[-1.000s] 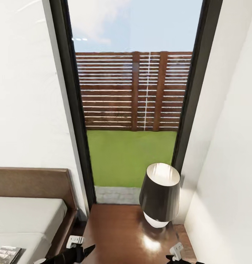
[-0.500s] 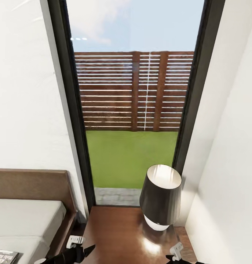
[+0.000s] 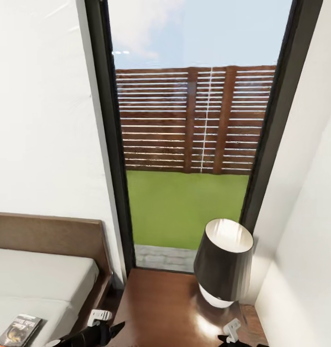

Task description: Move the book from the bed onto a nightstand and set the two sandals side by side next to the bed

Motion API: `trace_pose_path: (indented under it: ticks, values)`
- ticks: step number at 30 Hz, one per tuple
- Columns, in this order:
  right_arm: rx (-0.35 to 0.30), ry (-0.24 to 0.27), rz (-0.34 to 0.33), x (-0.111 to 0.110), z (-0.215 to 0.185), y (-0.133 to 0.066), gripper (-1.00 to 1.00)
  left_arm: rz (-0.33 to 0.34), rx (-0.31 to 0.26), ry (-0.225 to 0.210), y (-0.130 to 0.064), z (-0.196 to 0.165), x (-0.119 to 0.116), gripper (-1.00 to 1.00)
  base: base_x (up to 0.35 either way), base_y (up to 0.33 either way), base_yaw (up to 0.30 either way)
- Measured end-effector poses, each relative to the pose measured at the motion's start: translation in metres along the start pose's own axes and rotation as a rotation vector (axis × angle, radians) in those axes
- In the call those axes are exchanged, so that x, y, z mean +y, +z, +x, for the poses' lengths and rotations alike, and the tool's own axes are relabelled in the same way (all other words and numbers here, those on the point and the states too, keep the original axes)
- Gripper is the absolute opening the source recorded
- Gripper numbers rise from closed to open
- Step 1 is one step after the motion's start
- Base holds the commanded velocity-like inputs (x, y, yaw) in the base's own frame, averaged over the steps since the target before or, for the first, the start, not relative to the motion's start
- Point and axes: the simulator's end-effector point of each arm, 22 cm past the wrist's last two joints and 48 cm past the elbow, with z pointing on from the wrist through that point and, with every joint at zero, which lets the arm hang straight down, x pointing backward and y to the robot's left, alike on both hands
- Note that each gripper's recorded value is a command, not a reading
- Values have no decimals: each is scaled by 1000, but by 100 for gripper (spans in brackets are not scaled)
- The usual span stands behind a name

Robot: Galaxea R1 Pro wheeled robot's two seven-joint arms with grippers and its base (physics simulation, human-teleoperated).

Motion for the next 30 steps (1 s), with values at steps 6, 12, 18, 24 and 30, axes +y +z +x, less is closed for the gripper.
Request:
trace_pose_path:
  ticks: [6,12,18,24,30]
  values:
    - [-1,0,0,0,0,0,100,0,0,0,0,0,0,100,0,0,292]
    - [0,0,0,0,0,0,100,1,0,0,0,0,0,100,58,0,108]
    - [0,0,0,0,0,0,100,0,0,0,0,0,0,100,226,0,9]
    - [0,0,0,0,0,0,100,0,0,0,0,0,0,100,27,0,1]
    - [0,0,0,0,0,0,100,1,0,0,0,0,0,100,1,0,0]
